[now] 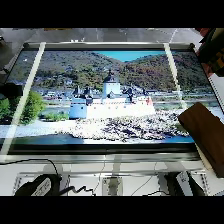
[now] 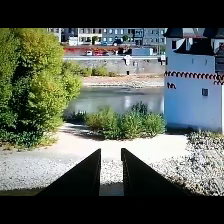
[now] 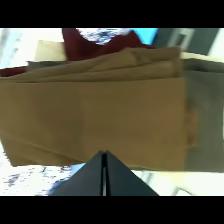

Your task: Fold the clothes and pants, and hang the long-sleeved shirts on hangers.

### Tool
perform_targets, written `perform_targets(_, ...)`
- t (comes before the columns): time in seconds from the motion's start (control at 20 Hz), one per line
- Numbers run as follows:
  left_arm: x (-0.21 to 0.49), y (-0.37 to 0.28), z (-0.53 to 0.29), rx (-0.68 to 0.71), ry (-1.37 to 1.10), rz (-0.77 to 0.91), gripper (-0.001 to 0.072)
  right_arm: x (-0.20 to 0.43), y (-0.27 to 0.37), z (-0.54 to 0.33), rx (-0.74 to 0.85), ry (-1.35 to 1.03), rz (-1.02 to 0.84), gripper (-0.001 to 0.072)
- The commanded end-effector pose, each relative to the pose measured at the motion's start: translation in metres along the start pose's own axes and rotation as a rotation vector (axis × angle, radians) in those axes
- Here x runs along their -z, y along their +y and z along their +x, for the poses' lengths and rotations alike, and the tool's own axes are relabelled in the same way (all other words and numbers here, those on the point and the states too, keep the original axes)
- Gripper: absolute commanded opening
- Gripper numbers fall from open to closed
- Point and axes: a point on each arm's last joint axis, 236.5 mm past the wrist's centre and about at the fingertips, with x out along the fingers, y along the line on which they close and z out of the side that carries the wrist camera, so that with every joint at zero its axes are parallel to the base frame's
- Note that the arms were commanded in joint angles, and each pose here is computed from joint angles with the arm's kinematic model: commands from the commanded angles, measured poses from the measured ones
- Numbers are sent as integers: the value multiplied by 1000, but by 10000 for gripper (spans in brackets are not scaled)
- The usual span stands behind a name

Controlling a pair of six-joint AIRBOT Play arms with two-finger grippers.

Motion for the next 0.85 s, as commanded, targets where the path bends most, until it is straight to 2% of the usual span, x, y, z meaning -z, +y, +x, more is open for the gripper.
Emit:
perform_targets(0.0,0,0,0,-1,-1,0,151,-1,54,-3,-152,-34,-122,13)
perform_targets(0.25,0,0,0,-1,-1,0,151,48,171,-22,-368,-79,-584,13)
perform_targets(0.5,0,0,0,-1,-1,0,151,124,267,-63,-582,-190,-1005,12)
perform_targets(0.65,0,0,0,-1,-1,0,151,148,288,-54,-550,-222,-1184,12)
perform_targets(0.8,0,0,0,-1,-1,0,151,169,297,-29,-538,-130,-1210,13)
